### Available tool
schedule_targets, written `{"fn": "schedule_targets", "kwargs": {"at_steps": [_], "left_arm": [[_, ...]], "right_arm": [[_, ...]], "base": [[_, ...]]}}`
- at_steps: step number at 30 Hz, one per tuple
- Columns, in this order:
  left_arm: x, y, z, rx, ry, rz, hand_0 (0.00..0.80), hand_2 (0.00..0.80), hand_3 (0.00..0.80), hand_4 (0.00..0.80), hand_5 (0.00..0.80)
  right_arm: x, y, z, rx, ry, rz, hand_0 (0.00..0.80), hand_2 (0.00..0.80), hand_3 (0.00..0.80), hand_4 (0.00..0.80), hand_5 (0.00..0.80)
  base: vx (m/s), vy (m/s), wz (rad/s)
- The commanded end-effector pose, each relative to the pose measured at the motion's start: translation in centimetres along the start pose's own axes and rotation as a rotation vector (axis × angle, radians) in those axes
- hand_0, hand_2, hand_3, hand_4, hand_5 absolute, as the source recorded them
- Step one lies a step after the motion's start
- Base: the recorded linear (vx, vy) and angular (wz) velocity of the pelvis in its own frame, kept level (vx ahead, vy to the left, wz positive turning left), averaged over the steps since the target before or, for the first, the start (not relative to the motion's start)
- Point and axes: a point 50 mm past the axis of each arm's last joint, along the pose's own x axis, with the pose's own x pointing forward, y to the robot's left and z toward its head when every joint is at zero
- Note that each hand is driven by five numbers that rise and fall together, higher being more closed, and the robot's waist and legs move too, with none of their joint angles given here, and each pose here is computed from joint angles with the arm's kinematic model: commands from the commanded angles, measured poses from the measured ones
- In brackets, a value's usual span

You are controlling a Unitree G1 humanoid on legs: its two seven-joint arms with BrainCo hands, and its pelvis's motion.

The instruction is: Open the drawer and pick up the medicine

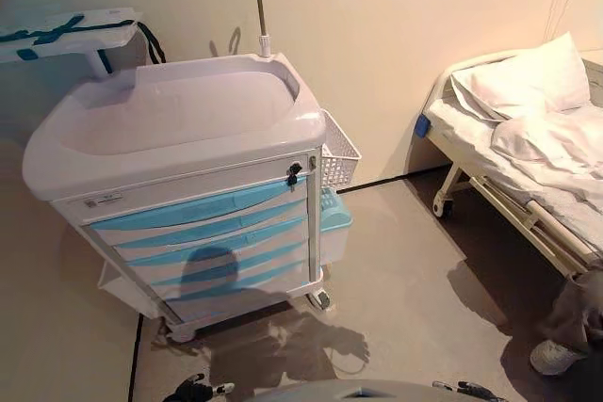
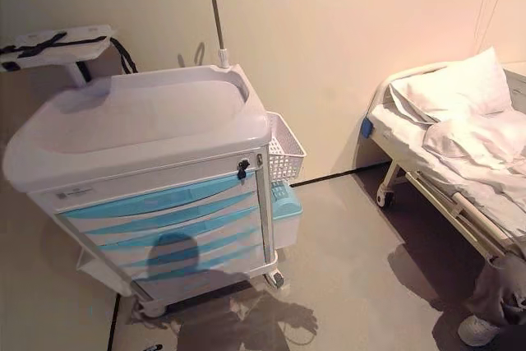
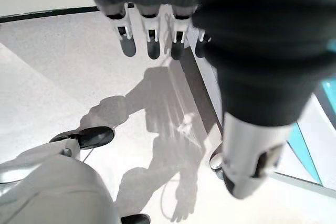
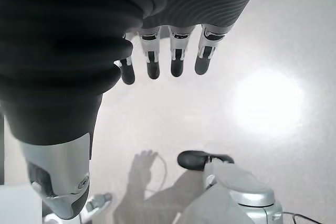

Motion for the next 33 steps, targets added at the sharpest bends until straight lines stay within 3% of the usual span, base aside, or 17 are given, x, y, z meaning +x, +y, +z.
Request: {"fn": "schedule_targets", "kwargs": {"at_steps": [1, 33], "left_arm": [[0.34, 0.53, 1.91, 0.005, -0.034, 0.027, 0.0, 0.0, 0.0, 0.0, 0.0], [0.35, 0.41, 1.94, -0.013, -0.034, 0.022, 0.0, 0.0, 0.0, 0.0, 0.0]], "right_arm": [[0.23, 0.78, 1.77, -0.039, -0.016, 0.017, 0.0, 0.0, 0.0, 0.0, 0.0], [0.25, 0.73, 2.35, -0.047, -0.034, 0.014, 0.0, 0.0, 0.0, 0.0, 0.0]], "base": [[0.0, 0.0, 0.0], [-0.005, 0.0, 0.0]]}}
